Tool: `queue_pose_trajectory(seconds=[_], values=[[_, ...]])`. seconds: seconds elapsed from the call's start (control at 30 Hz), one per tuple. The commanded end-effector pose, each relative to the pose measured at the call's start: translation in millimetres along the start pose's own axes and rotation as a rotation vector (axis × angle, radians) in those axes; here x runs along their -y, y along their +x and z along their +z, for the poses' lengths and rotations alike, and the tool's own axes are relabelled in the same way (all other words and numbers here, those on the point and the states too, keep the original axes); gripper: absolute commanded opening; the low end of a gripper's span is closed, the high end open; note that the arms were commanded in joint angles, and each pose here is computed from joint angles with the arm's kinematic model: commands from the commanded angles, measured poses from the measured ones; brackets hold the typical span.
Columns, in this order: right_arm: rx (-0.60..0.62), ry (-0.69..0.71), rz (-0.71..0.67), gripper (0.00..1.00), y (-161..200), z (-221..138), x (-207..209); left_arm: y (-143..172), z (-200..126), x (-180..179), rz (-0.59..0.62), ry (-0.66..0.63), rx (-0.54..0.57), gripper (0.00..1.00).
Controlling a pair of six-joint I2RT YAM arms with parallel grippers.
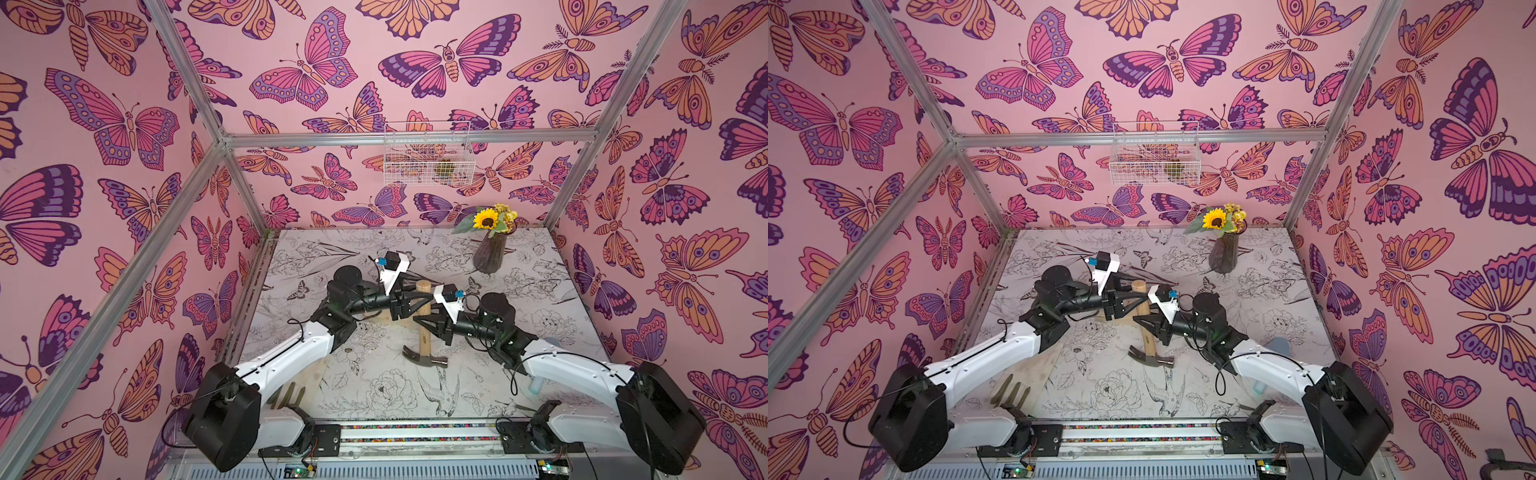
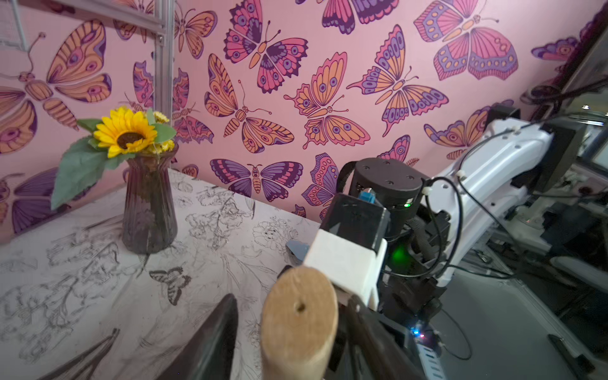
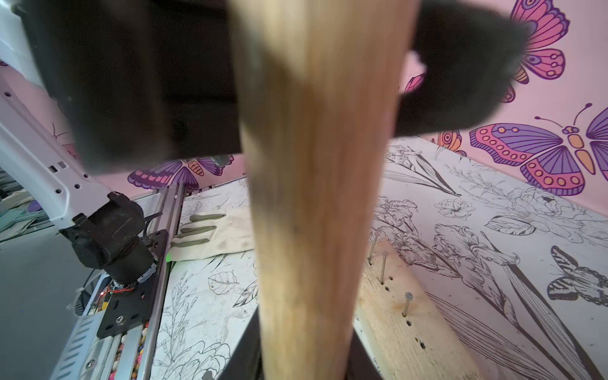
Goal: Use a claw hammer to pull out a nail
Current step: Pick up the hammer at the center of the board.
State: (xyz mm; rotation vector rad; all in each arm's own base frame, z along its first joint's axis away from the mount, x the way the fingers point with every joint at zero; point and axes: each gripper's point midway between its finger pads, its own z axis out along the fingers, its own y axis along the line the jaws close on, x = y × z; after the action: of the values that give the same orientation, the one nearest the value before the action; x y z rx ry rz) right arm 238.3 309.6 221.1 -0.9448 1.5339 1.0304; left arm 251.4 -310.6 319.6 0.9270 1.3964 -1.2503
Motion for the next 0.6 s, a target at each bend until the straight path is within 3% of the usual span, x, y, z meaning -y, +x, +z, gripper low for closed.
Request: queue_pose_trajectory(seconds=[0.0, 0.1, 0.2, 0.37, 0.57], values=[[0.064, 0.013, -0.014, 0.01, -17.8, -0.6, 1.3, -26.8, -21.8, 8.9, 0.059, -0.035, 0.094, 0.73], [0.077, 0.012, -0.021, 0.00, -22.8, -2.2, 0.3, -15.8, -39.4, 7.1, 0.076, -0.088, 0.108, 0.76], [0.081, -0.015, -0.034, 0.00, -27.9, -3.0, -4.5, 18.5, -46.9, 4.1, 0.092, -0.120, 0.051, 0.77], [0.086, -0.066, -0.054, 0.00, -37.6, -5.7, -15.0, 84.1, -53.0, 10.4, 0.057, -0.057, -0.053, 0.74], [0.083, -0.099, -0.066, 0.00, -40.7, -8.1, -21.0, 130.4, -58.5, 17.6, 0.094, -0.026, -0.097, 0.74]])
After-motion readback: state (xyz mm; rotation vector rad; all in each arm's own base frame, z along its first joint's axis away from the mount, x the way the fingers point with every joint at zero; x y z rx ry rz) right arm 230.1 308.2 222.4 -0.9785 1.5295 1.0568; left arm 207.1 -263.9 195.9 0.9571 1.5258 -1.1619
